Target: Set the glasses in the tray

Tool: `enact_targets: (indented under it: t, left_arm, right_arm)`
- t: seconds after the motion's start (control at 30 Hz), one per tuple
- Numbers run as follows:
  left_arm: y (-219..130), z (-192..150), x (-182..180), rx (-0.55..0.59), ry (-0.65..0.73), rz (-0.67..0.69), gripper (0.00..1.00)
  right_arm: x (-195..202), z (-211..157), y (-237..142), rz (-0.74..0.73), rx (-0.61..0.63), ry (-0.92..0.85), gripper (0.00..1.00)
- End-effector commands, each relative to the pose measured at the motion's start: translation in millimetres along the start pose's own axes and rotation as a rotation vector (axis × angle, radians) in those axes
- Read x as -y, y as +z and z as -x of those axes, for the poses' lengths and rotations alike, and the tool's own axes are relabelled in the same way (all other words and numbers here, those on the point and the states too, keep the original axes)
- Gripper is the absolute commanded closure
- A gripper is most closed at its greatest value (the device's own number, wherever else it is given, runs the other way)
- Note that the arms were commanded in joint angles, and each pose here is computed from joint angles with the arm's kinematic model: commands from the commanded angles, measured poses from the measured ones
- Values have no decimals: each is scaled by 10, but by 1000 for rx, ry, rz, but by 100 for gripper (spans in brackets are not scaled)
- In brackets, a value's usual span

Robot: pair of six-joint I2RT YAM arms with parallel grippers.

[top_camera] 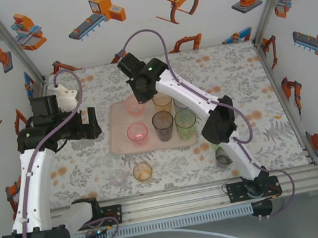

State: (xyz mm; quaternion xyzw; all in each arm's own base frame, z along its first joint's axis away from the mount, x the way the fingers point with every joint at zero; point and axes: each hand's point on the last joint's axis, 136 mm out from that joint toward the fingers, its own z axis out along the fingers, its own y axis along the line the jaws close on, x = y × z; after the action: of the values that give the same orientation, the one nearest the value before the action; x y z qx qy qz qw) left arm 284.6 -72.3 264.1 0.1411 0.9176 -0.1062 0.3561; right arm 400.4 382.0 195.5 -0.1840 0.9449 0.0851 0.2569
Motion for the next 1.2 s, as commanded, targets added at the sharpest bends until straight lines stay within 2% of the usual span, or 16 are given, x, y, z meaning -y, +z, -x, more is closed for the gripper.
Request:
enact_targets:
  t: [0.0,0.53,1.17]
  left_arm:
    - [-45,24,31,25,-18,-21,6]
    - [-45,18,22,26,-28,-25,6]
    - [-39,-1,27,24,-37,-36,5]
  right_arm:
    - [-12,-18,211,-28,-6,-15,100]
    - [48,-236,478,-59,-84,-21,100]
    - [83,-376,611,-39,-157,-5,96]
